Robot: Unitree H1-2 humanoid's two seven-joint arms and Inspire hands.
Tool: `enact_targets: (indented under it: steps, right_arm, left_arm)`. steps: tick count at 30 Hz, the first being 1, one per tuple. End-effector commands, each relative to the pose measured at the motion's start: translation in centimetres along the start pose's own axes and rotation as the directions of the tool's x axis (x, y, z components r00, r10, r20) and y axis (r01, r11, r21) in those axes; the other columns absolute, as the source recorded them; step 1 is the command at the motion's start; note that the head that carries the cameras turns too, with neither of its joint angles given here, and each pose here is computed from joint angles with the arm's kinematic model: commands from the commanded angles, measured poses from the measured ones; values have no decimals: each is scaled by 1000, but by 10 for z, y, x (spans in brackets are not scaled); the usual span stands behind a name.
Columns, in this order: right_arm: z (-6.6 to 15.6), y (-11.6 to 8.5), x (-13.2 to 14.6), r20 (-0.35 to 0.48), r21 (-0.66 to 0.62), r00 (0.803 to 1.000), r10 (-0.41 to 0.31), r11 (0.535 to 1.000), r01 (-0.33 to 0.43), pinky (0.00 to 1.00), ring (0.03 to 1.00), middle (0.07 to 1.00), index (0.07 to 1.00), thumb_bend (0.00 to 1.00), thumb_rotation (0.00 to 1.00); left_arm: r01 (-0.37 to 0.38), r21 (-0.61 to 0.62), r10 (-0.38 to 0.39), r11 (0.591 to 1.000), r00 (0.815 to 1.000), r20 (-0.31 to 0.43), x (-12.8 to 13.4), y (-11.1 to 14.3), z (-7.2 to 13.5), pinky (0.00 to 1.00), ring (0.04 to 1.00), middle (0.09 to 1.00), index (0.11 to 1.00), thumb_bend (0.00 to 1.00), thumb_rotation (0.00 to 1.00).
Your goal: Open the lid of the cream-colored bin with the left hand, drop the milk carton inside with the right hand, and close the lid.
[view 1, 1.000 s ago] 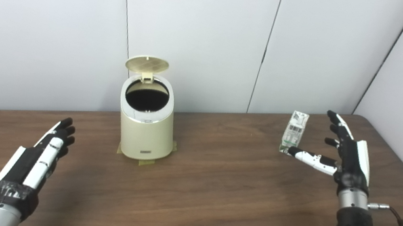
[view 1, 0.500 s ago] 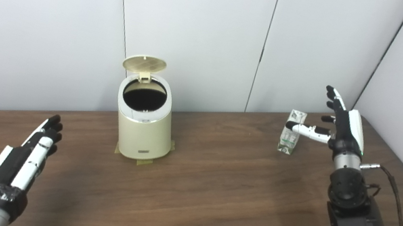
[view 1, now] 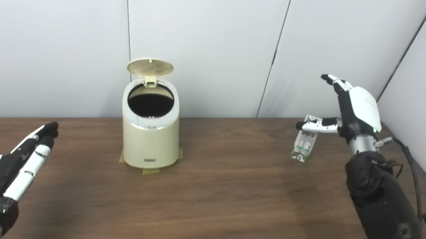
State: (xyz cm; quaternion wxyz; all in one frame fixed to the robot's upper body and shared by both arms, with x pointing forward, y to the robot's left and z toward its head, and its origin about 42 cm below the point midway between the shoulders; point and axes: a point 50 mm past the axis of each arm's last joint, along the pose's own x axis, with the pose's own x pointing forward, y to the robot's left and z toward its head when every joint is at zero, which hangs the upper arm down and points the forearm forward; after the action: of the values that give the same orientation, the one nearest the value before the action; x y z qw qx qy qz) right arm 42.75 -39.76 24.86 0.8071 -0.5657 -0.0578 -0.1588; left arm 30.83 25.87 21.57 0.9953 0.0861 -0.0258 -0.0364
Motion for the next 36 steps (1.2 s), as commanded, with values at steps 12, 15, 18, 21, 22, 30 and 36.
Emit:
enact_targets:
  steps: [12,15,18,21,22,30,36]
  right_arm:
    - [15,-30,24,87,-224,995,50,974,-29,917,928,825,809,1000,313]
    - [13,-30,24,87,-236,994,65,971,-43,904,917,815,808,1000,323]
    - [13,-30,23,89,-234,993,74,971,-52,913,924,816,806,1000,311]
    - [12,-27,22,78,-218,993,89,974,-70,931,930,822,810,1000,293]
    - [12,-27,22,76,-212,993,93,974,-75,948,932,831,816,1000,284]
    - [8,-20,20,45,-198,992,114,975,-103,872,915,829,825,1000,269]
    - [5,-14,17,38,-145,990,137,981,-130,829,879,823,812,983,244]
  left_arm:
    - [-35,6,34,999,997,72,1,5,18,1000,992,935,893,374,729]
    - [-39,6,39,999,997,72,1,5,18,1000,989,936,894,367,723]
    - [-43,5,43,999,997,71,1,6,18,1000,992,938,895,362,716]
    - [-41,-3,41,999,996,73,0,5,18,1000,993,938,891,348,701]
    - [-41,-1,41,999,996,73,0,5,18,1000,989,934,889,347,691]
    - [-31,2,31,1000,997,71,0,6,18,1000,993,940,897,350,679]
    - [-24,-5,24,1000,997,72,0,5,18,1000,1000,945,896,355,677]
